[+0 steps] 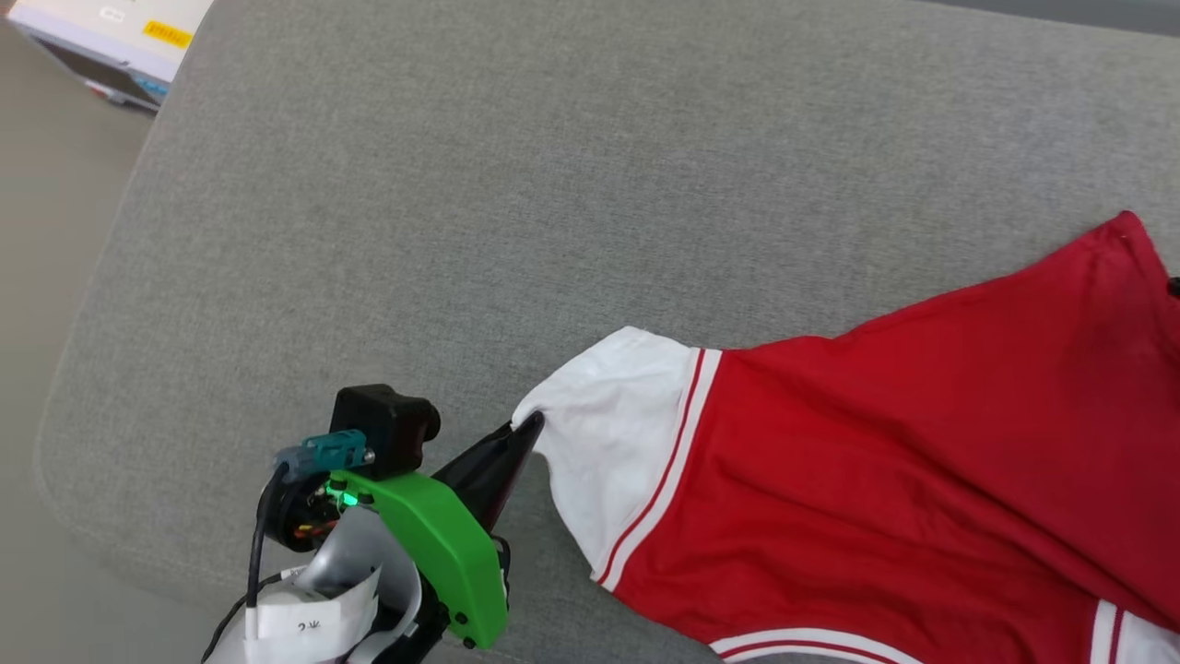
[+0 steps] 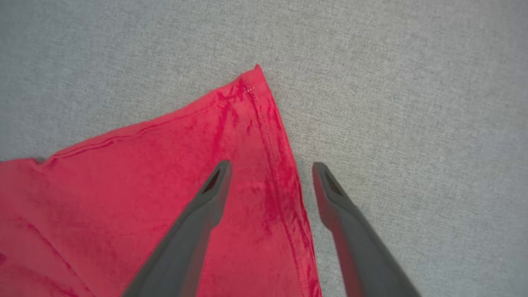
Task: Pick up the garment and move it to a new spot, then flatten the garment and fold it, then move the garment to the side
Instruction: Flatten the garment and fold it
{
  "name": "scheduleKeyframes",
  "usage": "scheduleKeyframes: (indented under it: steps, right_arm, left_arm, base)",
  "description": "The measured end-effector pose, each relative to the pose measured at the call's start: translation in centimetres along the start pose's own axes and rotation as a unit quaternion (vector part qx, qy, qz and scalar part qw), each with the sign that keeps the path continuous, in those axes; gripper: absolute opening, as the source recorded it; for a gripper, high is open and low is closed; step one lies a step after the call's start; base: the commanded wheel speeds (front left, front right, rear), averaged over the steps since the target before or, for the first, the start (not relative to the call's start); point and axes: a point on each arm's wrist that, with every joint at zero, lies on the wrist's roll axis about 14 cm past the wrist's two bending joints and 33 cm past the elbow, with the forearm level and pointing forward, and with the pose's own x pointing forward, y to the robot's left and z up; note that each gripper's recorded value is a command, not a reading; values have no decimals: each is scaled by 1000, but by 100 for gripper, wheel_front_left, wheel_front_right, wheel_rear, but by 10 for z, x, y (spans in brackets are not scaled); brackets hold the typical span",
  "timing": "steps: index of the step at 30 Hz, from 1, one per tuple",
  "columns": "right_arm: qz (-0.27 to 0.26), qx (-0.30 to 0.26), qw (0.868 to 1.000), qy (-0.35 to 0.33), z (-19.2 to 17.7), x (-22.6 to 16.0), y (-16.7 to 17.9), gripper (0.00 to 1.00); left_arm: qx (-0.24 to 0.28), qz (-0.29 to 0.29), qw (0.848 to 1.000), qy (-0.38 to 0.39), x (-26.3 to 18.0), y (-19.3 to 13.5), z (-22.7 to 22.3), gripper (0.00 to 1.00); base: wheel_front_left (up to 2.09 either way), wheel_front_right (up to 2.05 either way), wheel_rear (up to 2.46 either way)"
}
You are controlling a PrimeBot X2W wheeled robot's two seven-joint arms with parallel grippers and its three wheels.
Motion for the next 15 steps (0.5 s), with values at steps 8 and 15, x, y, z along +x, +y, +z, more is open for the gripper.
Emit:
scheduleKeyframes:
  steps: [8, 15]
  right_arm:
    - [17, -21, 997, 67, -13, 61, 16, 100]
    - [18, -50, 994, 94, -22, 83, 20, 100]
  left_arm:
    - [-15, 36, 999, 15, -2, 21, -12, 0]
    - [-25, 52, 998, 23, -2, 28, -20, 0]
  base:
    - [0, 0, 0]
    - [0, 0, 0]
